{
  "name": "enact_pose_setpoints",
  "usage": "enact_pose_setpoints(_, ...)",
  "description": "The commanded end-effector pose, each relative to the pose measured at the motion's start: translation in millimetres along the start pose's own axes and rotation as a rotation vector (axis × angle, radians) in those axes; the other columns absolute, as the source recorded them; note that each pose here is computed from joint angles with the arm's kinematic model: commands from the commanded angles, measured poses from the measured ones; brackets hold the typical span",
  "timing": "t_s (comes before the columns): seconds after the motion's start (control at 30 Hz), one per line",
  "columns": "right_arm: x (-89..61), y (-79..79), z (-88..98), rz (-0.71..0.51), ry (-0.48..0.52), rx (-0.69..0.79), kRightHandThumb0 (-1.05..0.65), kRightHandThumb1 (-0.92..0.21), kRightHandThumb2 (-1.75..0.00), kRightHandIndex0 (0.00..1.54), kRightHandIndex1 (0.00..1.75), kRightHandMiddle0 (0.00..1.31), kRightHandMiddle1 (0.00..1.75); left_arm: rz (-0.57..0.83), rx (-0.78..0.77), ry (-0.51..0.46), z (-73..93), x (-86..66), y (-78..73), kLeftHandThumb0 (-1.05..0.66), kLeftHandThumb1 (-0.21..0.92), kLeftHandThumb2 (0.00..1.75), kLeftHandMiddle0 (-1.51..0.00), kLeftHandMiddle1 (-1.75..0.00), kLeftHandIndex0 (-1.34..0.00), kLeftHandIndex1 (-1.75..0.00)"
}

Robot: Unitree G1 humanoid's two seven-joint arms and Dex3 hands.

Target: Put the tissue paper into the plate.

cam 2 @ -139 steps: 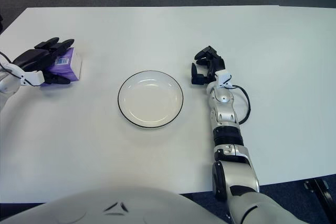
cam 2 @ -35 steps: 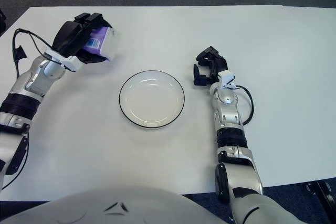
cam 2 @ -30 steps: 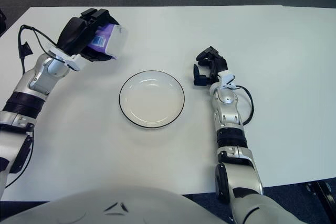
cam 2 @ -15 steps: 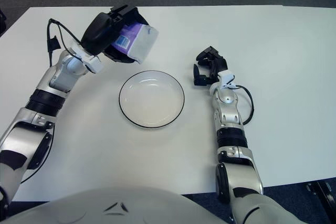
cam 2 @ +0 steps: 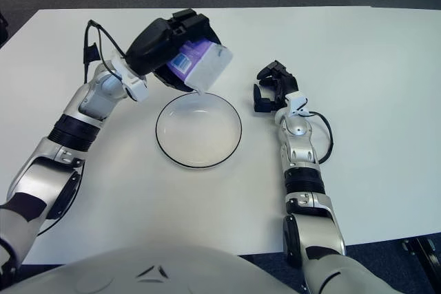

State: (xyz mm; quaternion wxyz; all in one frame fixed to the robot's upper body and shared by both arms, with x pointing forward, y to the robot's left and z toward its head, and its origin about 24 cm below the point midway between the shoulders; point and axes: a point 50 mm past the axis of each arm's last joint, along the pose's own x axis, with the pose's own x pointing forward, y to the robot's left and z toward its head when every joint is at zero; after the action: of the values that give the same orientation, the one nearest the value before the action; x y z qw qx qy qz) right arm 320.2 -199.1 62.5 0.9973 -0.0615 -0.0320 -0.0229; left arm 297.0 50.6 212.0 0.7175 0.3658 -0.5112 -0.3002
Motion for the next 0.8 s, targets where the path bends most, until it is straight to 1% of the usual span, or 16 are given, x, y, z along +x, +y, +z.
enact_pose_setpoints(0.0, -40.6, 6.8, -61.8, 0.003, 0.257, 0.032, -0.01, -0.15, -1.52, 0.77, 1.73, 0.48, 1.75, -0.044, -0.04, -0.07, 8.9, 7.1, -0.4, -0.04, 0.23, 1.41, -1.27, -1.75, -1.04, -1.75)
enact_pose_setpoints(0.07, -41.0, 8.0, -60.8, 0.001, 0.256, 0.034, -0.01, -0.13, -1.54, 0.78, 1.73, 0.5, 1.75, -0.079, -0.082, -0.094, 10.3, 5.7, -6.4, -0.03, 0.23, 1.41, -1.25, -1.75, -1.03, -1.75)
enact_pose_setpoints(0.17, -41.3, 9.8, -58.9, -0.004, 0.257, 0.043, -0.01, -0.1, -1.58, 0.8, 1.74, 0.52, 1.74, -0.114, -0.114, -0.112, 10.4, 3.3, -10.8, -0.03, 0.23, 1.4, -1.23, -1.75, -1.02, -1.75)
enact_pose_setpoints(0.43, -40.0, 13.1, -56.1, -0.032, 0.266, 0.064, -0.01, -0.08, -1.56, 0.8, 1.75, 0.6, 1.64, -0.213, -0.164, -0.108, 7.9, -4.2, -18.8, 0.0, 0.23, 1.41, -1.19, -1.75, -1.0, -1.75)
enact_pose_setpoints(0.6, -39.2, 14.5, -55.2, -0.047, 0.272, 0.063, -0.01, -0.1, -1.53, 0.78, 1.75, 0.6, 1.63, -0.254, -0.218, -0.099, 7.3, -6.3, -22.8, 0.0, 0.24, 1.41, -1.19, -1.75, -0.99, -1.75)
enact_pose_setpoints(0.77, -39.2, 15.8, -54.5, -0.052, 0.274, 0.056, -0.01, -0.11, -1.52, 0.77, 1.75, 0.59, 1.63, -0.288, -0.268, -0.084, 7.1, -8.8, -30.2, 0.0, 0.24, 1.42, -1.19, -1.75, -0.99, -1.75)
